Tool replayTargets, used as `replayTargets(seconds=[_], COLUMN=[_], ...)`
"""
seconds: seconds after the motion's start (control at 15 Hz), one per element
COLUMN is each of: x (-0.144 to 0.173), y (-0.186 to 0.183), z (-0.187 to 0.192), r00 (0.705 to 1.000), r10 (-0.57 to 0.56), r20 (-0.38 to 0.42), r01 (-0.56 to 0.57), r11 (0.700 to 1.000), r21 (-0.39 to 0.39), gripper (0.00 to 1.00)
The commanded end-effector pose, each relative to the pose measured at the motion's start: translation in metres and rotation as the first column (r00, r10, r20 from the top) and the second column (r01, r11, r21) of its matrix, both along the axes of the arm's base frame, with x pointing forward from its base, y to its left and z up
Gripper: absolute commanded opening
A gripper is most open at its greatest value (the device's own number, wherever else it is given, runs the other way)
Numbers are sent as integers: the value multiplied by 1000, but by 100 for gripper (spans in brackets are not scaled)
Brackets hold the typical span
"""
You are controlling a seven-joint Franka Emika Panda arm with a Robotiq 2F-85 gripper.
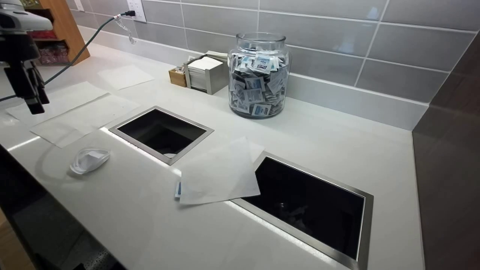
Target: Throw the lid in the bin
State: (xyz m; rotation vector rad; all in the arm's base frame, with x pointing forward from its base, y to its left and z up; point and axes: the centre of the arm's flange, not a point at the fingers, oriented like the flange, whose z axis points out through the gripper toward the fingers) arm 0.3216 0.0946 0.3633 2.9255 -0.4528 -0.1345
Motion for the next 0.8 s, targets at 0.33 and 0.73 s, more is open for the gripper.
replayTargets(seconds=[0.33, 0.73], x=[12, 20], y=[-77, -115], z=[-29, -53], r00=[995, 989], r10=[-47, 113], r20=[-86, -97], r01=[46, -118], r11=[999, 992], r21=[-7, -40], gripper=[100, 100])
